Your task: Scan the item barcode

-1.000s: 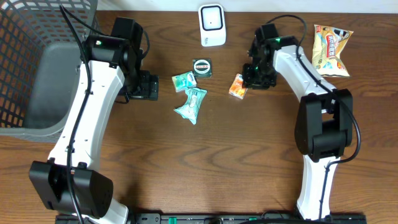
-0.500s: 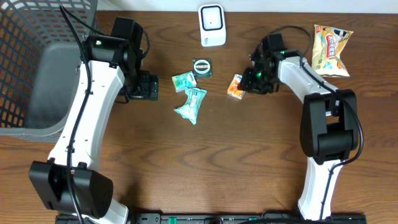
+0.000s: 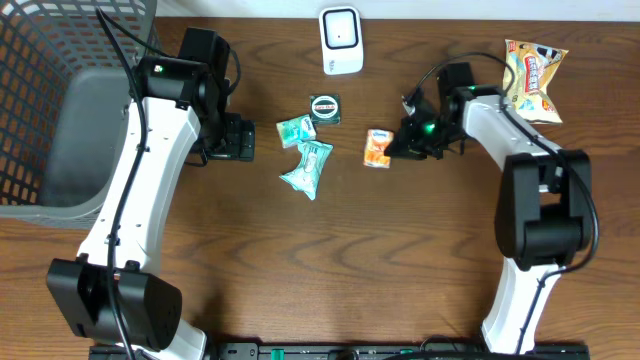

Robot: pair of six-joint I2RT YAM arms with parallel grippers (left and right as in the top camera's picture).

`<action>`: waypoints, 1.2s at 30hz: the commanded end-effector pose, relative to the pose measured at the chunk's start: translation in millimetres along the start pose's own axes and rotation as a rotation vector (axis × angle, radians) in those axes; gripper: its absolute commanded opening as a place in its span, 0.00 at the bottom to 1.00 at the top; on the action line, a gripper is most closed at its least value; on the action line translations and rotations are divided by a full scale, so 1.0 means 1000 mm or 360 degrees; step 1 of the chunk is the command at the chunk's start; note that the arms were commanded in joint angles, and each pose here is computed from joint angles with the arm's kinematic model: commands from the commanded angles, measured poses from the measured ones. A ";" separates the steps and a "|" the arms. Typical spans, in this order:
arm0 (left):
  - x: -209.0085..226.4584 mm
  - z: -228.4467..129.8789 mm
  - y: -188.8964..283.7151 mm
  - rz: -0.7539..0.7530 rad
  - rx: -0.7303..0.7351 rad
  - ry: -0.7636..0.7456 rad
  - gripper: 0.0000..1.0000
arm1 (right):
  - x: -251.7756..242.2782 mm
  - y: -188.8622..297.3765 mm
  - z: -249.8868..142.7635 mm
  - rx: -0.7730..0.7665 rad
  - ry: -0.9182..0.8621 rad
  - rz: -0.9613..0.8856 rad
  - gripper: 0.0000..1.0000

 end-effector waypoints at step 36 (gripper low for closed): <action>0.002 0.000 -0.002 0.0028 0.0004 0.0019 0.98 | 0.070 0.010 -0.007 0.0032 0.0734 -0.0328 0.36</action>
Point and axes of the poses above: each gripper's point midway between its finger pads, its own y axis back along the fingers, its own x axis along the line the jaws close on, z = x × y, the point moved 8 cm from there along y, back along the fingers, and after that the axes turned 5 degrees about y, right-handed, at the moved point
